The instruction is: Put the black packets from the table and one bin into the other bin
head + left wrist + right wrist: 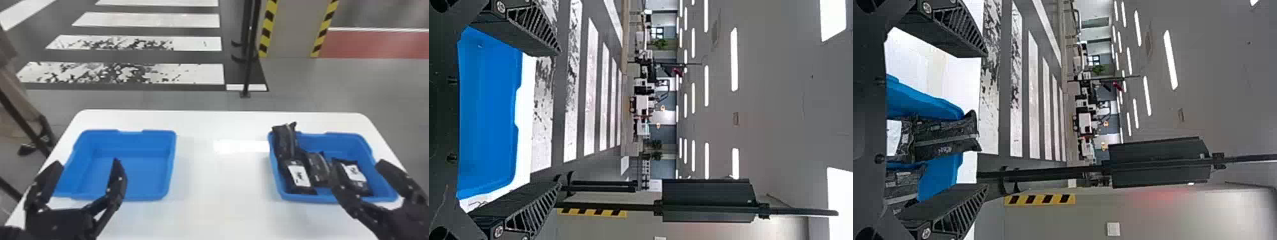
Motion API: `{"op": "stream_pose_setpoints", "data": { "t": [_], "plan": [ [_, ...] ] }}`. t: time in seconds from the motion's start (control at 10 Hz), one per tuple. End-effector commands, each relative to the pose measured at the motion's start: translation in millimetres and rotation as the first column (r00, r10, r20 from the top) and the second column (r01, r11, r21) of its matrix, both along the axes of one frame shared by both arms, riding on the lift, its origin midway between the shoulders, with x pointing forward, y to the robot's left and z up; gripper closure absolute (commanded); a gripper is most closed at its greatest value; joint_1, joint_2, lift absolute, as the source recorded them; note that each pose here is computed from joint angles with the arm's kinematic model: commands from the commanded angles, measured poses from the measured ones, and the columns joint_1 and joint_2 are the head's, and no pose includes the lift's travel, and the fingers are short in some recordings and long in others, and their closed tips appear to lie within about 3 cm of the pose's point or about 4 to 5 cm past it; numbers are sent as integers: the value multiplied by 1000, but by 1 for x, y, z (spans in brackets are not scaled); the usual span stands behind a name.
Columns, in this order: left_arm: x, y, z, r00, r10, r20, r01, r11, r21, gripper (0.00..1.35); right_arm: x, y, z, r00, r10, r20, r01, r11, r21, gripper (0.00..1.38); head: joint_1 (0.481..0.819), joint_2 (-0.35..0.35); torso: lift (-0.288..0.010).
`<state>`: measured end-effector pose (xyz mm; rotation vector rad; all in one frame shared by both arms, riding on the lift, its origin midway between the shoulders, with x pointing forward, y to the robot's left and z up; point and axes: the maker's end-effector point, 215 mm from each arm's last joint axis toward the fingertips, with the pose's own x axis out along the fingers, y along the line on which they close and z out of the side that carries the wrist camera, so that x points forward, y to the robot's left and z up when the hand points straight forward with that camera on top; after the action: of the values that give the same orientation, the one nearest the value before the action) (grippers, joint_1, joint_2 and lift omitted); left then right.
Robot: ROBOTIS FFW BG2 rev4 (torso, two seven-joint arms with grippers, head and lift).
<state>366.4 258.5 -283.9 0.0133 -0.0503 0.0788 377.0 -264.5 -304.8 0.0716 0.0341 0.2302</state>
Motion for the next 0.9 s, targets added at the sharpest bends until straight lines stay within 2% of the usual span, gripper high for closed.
{"op": "stream_pose_setpoints", "data": {
  "t": [0.0, 0.8],
  "plan": [
    [1, -1, 2, 1000, -2, 6, 2, 1000, -4, 94, 0, 0, 0, 1000, 1, 0, -1, 1000, -2, 88, 695, -9, -110],
    [3, -11, 5, 1000, -26, 14, 27, 999, -18, 93, 1, 3, 0, 1000, 8, 0, -8, 1000, 2, 88, 695, -21, -110]
  ]
}}
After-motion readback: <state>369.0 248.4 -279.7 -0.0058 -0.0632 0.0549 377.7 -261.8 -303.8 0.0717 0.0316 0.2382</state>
